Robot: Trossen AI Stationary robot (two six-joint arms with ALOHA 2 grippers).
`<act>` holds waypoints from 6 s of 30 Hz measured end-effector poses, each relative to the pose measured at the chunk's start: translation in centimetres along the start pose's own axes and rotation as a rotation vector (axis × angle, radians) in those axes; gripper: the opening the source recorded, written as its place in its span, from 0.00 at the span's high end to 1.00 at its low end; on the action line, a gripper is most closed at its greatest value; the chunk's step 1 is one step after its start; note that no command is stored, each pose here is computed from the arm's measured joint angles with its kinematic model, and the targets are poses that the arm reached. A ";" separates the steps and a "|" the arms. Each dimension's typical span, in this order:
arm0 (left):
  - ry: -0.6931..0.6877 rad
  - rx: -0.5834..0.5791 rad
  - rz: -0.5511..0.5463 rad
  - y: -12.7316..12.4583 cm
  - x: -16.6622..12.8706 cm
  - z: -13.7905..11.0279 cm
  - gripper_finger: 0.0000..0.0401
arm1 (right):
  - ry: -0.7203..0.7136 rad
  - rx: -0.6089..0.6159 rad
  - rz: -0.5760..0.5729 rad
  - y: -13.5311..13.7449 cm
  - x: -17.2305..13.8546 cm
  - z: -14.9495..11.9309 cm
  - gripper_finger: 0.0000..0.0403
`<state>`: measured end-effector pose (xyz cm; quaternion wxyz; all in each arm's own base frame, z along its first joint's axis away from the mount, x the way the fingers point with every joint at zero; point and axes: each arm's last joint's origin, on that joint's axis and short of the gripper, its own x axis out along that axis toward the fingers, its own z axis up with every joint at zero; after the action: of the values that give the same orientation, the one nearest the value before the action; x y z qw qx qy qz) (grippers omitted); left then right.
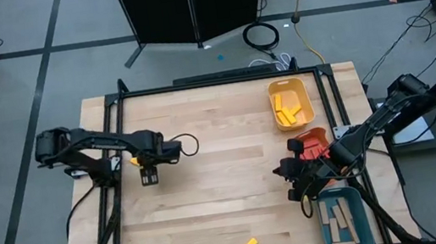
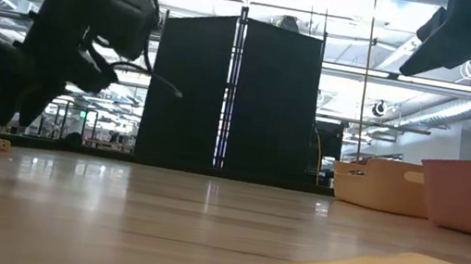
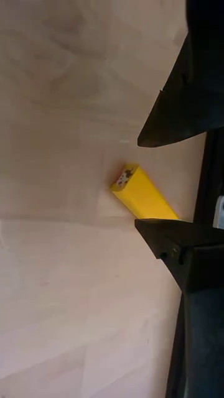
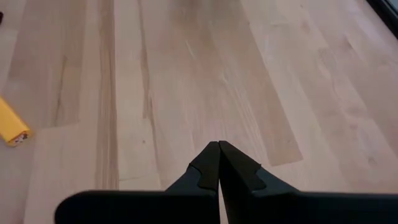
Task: Sort blocks
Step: Put the yellow block into the yellow bin
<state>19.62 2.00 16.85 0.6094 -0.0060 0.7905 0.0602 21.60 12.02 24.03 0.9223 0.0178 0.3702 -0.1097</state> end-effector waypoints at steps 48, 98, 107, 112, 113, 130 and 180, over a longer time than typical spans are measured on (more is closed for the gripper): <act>0.136 0.272 0.020 -0.1 2.8 4.4 0.80 | 0.005 0.059 0.070 1.9 -1.5 -1.3 1.00; -1.623 -0.426 -0.216 11.2 -6.5 36.9 0.80 | 0.053 0.038 -0.185 -1.7 -0.4 -1.1 1.00; -1.624 -0.415 -0.208 11.2 -6.5 36.9 0.79 | 0.052 0.041 -0.189 -1.7 -0.5 -1.1 1.00; -1.625 -0.403 -0.203 11.1 -6.5 36.9 0.73 | 0.018 0.113 -0.393 -3.3 -0.9 -1.6 1.00; -1.625 -0.402 -0.203 11.0 -6.5 36.9 0.72 | 0.027 0.133 -0.432 -3.8 -1.0 -1.8 1.00; -1.611 -0.415 -0.192 10.6 -6.6 36.9 0.52 | 0.245 0.210 -0.685 -9.9 -0.4 -1.4 1.00; -0.907 -0.443 -0.345 -34.1 -7.6 18.4 0.52 | 0.066 -0.043 0.241 -4.2 -8.3 -1.6 1.00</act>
<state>42.13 -30.48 16.59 0.8751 -0.2378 0.4036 0.1210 13.77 9.65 28.77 0.9163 0.0460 0.3978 0.0104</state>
